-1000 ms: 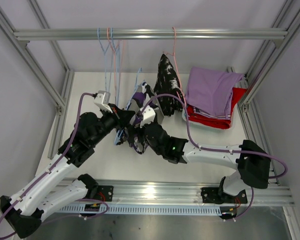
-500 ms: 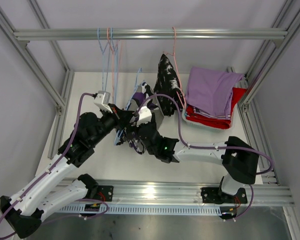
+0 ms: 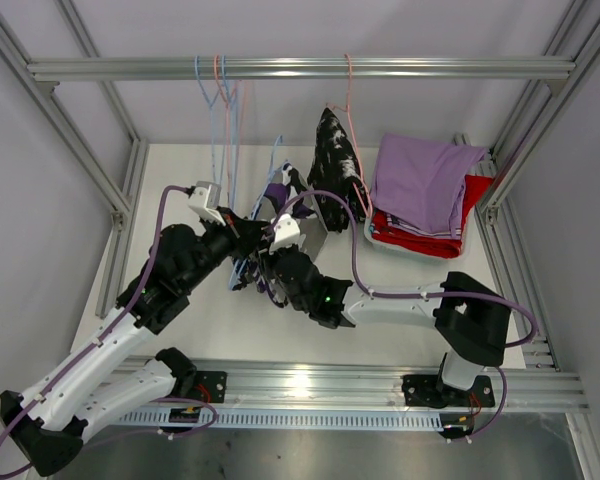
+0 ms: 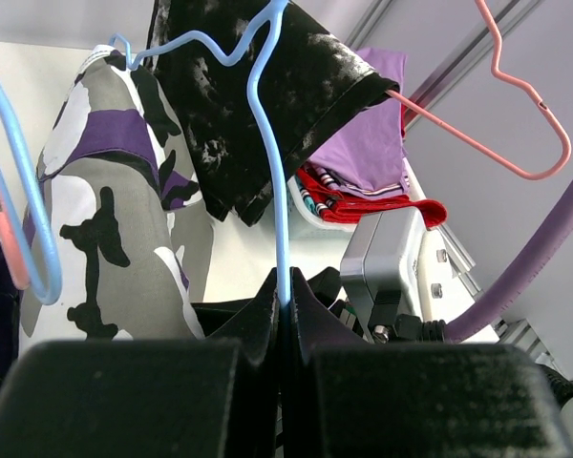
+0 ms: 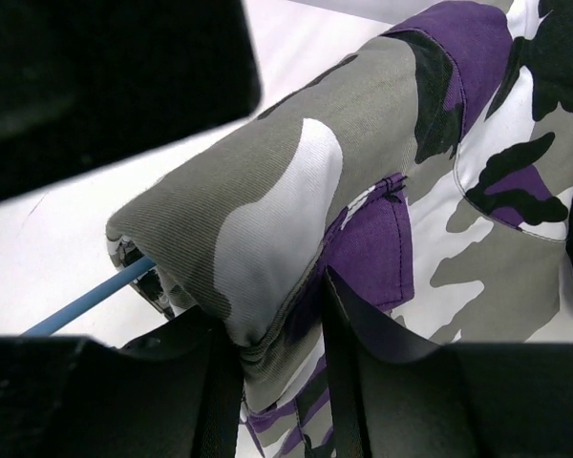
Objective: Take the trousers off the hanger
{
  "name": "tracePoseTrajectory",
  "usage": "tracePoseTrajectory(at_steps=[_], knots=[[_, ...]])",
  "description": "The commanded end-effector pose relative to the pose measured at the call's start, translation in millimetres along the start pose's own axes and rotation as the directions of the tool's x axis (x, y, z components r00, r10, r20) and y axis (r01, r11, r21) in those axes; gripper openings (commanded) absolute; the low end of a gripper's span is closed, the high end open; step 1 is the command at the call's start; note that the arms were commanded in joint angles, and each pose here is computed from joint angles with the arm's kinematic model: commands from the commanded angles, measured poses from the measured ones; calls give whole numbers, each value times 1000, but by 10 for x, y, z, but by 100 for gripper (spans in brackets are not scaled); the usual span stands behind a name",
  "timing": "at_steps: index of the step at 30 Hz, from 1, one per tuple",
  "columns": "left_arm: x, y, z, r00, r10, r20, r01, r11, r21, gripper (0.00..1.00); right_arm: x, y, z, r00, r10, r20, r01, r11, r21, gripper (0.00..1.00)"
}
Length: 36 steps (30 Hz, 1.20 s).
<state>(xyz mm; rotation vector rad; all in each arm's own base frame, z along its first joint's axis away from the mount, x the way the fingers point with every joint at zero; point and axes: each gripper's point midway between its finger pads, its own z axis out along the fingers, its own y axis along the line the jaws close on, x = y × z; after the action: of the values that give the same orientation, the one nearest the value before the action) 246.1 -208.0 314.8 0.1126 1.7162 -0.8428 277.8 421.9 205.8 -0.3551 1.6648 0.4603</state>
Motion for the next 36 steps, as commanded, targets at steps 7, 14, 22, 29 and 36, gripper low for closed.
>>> tracePoseTrajectory(at_steps=[7, 14, 22, 29, 36], knots=[[-257, -149, -25, 996, 15, 83, -19, 999, 46, 0, -266, -87, 47, 994, 74, 81, -78, 996, 49, 0], [-163, 106, 94, 1000, 9, 20, -7, 997, -79, 0, -522, 91, -202, 993, 40, 110, -36, 999, -38, 0], [-47, 280, 193, 999, -24, -29, 19, 987, -157, 0, -1227, 107, -635, 977, -22, 212, 28, 999, -28, 0], [-24, 316, 207, 999, -25, -41, 17, 984, -176, 0, -1582, -175, -902, 965, -49, 259, 42, 998, 36, 0], [13, 300, 235, 997, -33, -63, 22, 985, -170, 0, -2032, -496, -1189, 943, -77, 325, 47, 994, 99, 0]])
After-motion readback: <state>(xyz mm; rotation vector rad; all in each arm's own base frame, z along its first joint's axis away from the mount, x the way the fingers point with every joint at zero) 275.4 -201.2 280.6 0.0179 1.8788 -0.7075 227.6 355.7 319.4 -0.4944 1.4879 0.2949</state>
